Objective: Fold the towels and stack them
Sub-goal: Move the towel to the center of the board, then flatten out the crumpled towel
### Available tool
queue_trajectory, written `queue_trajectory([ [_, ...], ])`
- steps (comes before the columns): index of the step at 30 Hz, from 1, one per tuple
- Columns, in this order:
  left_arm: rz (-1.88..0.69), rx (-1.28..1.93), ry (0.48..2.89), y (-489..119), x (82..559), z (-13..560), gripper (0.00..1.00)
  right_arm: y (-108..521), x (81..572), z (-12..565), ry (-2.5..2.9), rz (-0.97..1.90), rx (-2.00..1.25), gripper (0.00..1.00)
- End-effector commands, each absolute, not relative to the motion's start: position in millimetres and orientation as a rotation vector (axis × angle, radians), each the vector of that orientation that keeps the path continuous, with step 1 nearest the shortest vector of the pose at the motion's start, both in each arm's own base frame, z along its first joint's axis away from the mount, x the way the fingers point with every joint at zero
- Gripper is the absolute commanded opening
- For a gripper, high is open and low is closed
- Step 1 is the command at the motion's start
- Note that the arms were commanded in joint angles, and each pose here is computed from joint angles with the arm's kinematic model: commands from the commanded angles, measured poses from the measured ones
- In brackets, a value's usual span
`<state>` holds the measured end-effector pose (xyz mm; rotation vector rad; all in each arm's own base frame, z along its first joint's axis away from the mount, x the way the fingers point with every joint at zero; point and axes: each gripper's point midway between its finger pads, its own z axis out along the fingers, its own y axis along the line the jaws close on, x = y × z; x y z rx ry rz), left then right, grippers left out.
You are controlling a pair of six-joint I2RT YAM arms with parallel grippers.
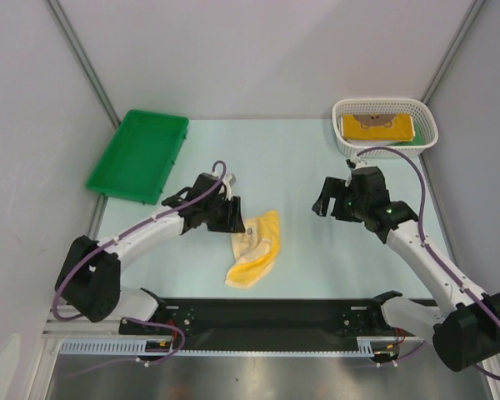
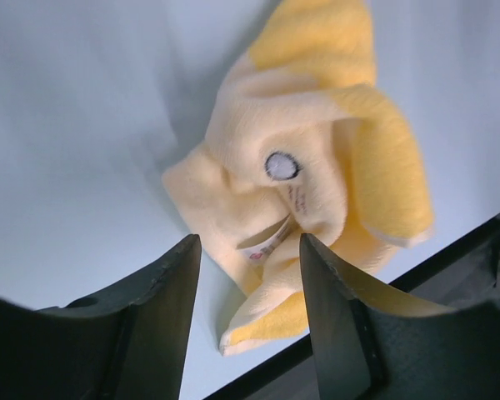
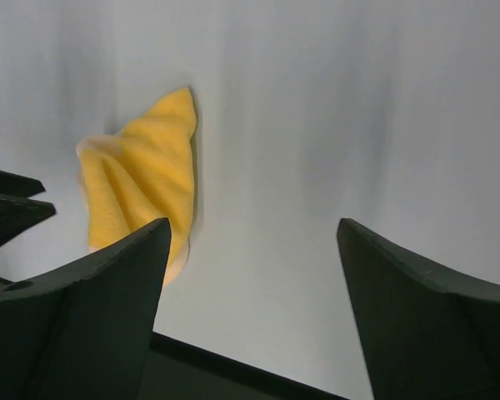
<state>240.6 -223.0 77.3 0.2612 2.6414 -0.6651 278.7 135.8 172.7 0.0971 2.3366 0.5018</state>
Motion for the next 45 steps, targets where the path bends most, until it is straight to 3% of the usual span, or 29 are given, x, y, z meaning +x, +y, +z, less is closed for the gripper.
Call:
queue_trajectory([
  [1, -0.654, 0.239, 2.453, -225, 268, 132, 0.57, 161, 277, 157, 2.346, 0.631, 0.07, 0.83],
  [4, -0.647, 0.253, 2.441, -222, 265, 134, 0.58, 209, 261, 149, 2.35, 0.804, -0.157, 0.66],
  [7, -0.586, 0.173, 2.473, -208, 261, 114, 0.58, 242, 256, 140, 2.37, 0.8, -0.308, 0.49],
  [8, -0.586, 0.154, 2.483, -206, 259, 109, 0.57, 248, 256, 139, 2.375, 0.798, -0.322, 0.47],
  [13, -0.717, 0.102, 2.493, -214, 252, 91, 0.55, 282, 255, 125, 2.443, 0.731, -0.315, 0.47],
  [18, -0.776, 0.091, 2.533, -220, 245, 68, 0.54, 307, 239, 118, 2.421, 0.78, -0.331, 0.65],
  [25, -0.78, 0.068, 2.609, -226, 246, 36, 0.5, 314, 237, 111, 2.418, 0.767, -0.385, 0.61],
  [26, -0.776, 0.06, 2.609, -226, 247, 35, 0.49, 310, 242, 108, 2.42, 0.723, -0.375, 0.59],
  [27, -0.772, 0.055, 2.612, -226, 248, 34, 0.39, 303, 246, 104, 2.435, 0.689, -0.366, 0.56],
  [29, -0.778, 0.054, 2.615, -228, 251, 35, 0.21, 297, 255, 108, 2.429, 0.671, -0.349, 0.4],
  [30, -0.783, 0.057, 2.609, -230, 254, 38, 0.05, 288, 263, 110, 2.428, 0.656, -0.317, 0.3],
  [31, -0.775, 0.068, 2.628, -228, 252, 39, 0.0, 282, 270, 115, 2.411, 0.639, -0.312, 0.12],
  [32, -0.787, 0.078, 2.588, -231, 264, 57, 0.0, 274, 278, 122, 2.398, 0.618, -0.292, 0.03],
  [35, -0.695, 0.135, 2.482, -224, 289, 116, 0.0, 233, 303, 153, 2.365, 0.494, -0.194, 0.0],
  [39, -0.673, 0.237, 2.361, -222, 298, 183, 0.0, 164, 299, 167, 2.397, 0.294, -0.035, 0.0],
  [45, -0.842, 0.318, 2.385, -242, 268, 173, 0.0, 103, 249, 127, 2.487, 0.23, 0.199, 0.0],
])
